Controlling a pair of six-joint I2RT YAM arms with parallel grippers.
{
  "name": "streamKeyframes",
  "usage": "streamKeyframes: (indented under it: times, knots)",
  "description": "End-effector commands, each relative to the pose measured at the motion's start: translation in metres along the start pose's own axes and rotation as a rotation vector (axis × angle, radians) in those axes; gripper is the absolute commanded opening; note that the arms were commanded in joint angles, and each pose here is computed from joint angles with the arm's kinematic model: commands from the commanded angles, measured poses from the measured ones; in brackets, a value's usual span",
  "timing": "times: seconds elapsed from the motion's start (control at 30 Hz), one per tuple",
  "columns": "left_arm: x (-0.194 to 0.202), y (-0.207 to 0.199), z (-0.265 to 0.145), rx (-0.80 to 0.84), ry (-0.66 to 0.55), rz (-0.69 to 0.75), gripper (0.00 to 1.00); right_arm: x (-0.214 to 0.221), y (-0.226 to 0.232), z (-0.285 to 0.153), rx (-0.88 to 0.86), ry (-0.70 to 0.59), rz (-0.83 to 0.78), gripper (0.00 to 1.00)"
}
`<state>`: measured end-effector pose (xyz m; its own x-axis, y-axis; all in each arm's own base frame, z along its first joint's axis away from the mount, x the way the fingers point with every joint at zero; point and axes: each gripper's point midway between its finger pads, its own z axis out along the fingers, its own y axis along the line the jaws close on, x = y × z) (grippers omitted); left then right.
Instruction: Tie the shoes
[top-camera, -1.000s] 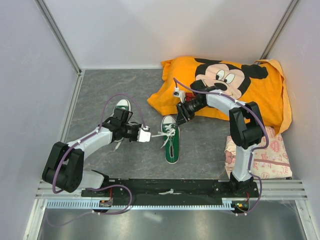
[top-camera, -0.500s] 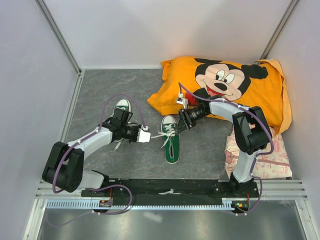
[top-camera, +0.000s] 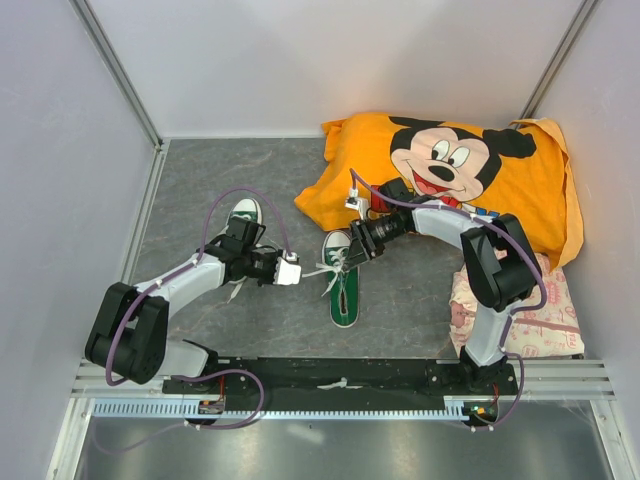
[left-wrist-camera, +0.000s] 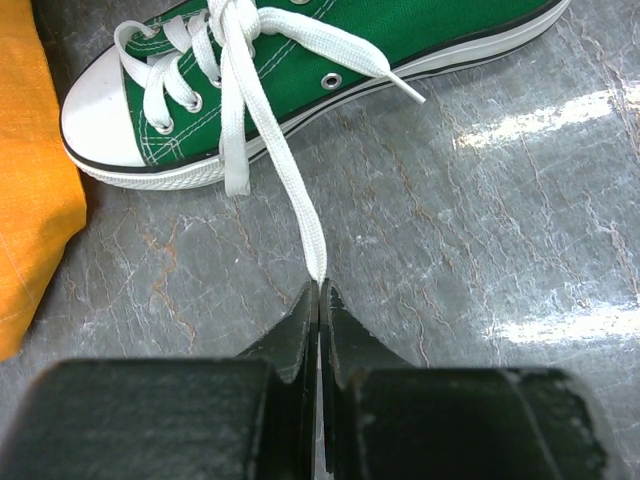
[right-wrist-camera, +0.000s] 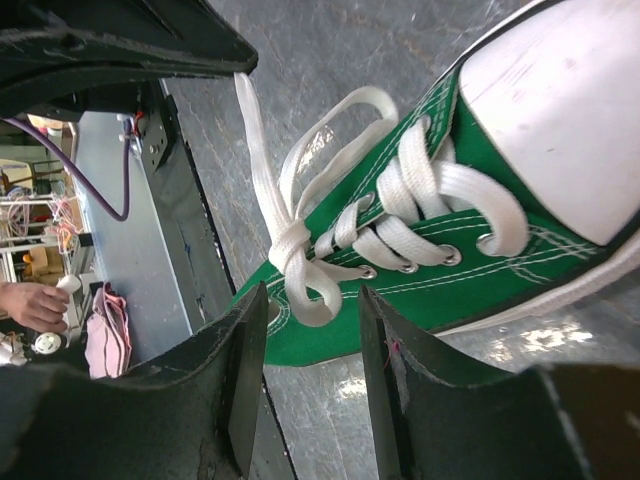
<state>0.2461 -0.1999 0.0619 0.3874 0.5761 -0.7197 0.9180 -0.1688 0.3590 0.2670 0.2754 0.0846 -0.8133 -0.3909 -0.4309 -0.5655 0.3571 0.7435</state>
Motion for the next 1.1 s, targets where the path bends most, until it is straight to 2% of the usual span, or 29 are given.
streamKeyframes:
  times: [0.0,0.17,0.27,0.3,0.33,0.4,0.43,0.53,0.57,0.63,0.8,0.93,1.07]
  knots:
    - [-0.007,-0.007,-0.001,0.018,-0.035,-0.007,0.02,-0.001,0.006,-0.002,0.023,-0.018,-0.042,0.48]
    - [-0.008,-0.011,-0.001,0.024,-0.042,-0.017,0.02,-0.001,0.005,-0.001,0.030,-0.017,-0.042,0.47]
    - [-0.008,-0.013,-0.002,0.023,-0.044,-0.017,0.02,-0.006,0.002,0.000,0.046,-0.037,-0.047,0.35]
    - [-0.008,-0.013,-0.002,0.023,-0.044,-0.017,0.02,-0.008,0.001,0.000,0.049,-0.042,-0.049,0.24]
    - [-0.008,-0.012,-0.002,0.022,-0.043,-0.018,0.02,-0.009,0.002,-0.001,0.047,-0.045,-0.053,0.19]
    - [-0.008,-0.013,-0.003,0.023,-0.040,-0.019,0.02,-0.011,0.005,-0.002,0.044,-0.049,-0.064,0.00]
    - [-0.008,-0.013,-0.003,0.023,-0.038,-0.017,0.03,-0.012,0.006,-0.003,0.043,-0.050,-0.073,0.00]
    - [-0.010,-0.027,-0.008,0.064,-0.035,0.011,0.21,-0.010,0.010,-0.009,0.062,-0.041,-0.113,0.00]
    - [-0.009,-0.027,-0.010,0.058,-0.027,0.015,0.31,-0.010,0.009,-0.011,0.076,-0.037,-0.126,0.00]
    - [-0.010,-0.015,-0.017,-0.009,-0.021,0.000,0.39,-0.007,0.010,-0.015,0.088,-0.016,-0.143,0.00]
    - [0.004,0.062,-0.025,-0.286,0.019,-0.083,0.47,0.004,0.005,-0.015,0.104,0.033,-0.145,0.00]
    - [-0.005,0.087,-0.012,-0.279,-0.018,-0.024,0.51,0.004,0.004,-0.014,0.106,0.041,-0.146,0.00]
    - [-0.020,0.089,0.013,-0.245,-0.049,0.052,0.52,0.003,0.003,-0.013,0.110,0.044,-0.151,0.00]
